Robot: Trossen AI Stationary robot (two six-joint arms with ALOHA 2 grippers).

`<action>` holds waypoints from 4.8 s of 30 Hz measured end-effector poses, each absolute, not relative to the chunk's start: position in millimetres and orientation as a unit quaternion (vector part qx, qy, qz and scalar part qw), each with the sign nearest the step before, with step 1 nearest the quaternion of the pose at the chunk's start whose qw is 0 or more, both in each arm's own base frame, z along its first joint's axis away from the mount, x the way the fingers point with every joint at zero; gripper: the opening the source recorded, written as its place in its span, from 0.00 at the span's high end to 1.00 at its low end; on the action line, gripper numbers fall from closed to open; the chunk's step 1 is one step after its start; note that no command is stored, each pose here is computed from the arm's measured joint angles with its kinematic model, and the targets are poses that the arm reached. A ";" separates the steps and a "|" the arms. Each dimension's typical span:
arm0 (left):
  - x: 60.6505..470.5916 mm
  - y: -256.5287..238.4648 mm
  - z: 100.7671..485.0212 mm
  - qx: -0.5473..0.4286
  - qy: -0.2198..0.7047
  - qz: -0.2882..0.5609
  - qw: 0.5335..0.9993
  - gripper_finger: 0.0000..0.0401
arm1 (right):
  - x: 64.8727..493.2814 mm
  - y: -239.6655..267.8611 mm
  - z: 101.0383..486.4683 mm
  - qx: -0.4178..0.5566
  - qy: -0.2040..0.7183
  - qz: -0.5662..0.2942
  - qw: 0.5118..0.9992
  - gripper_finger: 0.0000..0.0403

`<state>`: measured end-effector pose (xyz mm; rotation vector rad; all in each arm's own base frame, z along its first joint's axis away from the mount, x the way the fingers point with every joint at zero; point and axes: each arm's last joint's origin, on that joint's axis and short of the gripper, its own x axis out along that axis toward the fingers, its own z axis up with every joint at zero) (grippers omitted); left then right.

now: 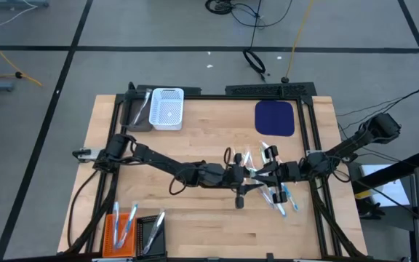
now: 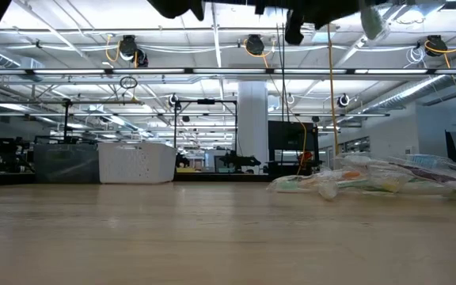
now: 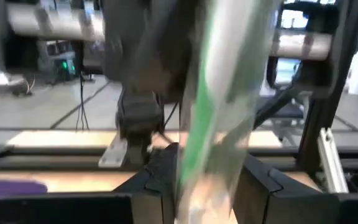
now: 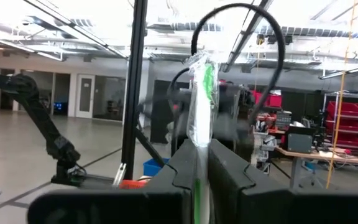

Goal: Pick & Place Toothbrushes
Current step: Put the green toothbrush into the white bin, then put the orange toothbrush into the black bin

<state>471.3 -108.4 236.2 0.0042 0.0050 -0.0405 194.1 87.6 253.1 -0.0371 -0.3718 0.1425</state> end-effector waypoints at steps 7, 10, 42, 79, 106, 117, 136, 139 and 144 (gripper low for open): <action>472.1 -104.9 235.5 0.002 0.005 -0.023 1.000 0.96 | 194.0 87.9 253.3 -0.018 -0.184 0.073 0.980 0.96; 472.9 -102.1 235.0 -0.009 0.008 -0.034 0.999 0.97 | 194.1 87.8 253.2 -0.017 -0.184 0.072 0.980 0.96; 348.1 -38.5 312.4 -0.033 0.211 0.190 0.958 1.00 | 184.1 82.7 254.8 0.003 -0.130 0.080 0.988 0.62; 224.4 138.1 236.4 -0.209 0.328 0.552 0.737 1.00 | 184.1 82.4 255.2 -0.009 -0.133 0.079 0.988 0.64; 222.1 156.4 211.4 -0.205 0.379 0.581 0.690 0.76 | 184.2 82.4 254.9 -0.023 -0.133 0.077 0.988 0.64; 222.8 155.6 211.3 -0.208 0.380 0.577 0.693 0.66 | 185.0 82.7 252.0 -0.027 -0.118 0.076 0.990 0.64; 248.9 130.3 233.9 -0.206 0.333 0.431 0.813 0.66 | 185.9 44.5 219.4 0.051 0.085 -0.043 0.994 0.71; 255.1 119.4 237.3 -0.195 0.326 0.410 0.829 0.66 | 182.5 36.2 210.4 0.052 0.129 -0.106 0.985 0.73; 265.4 100.5 239.3 -0.183 0.319 0.377 0.850 0.66 | 174.3 22.3 197.5 0.078 0.194 -0.176 0.962 0.75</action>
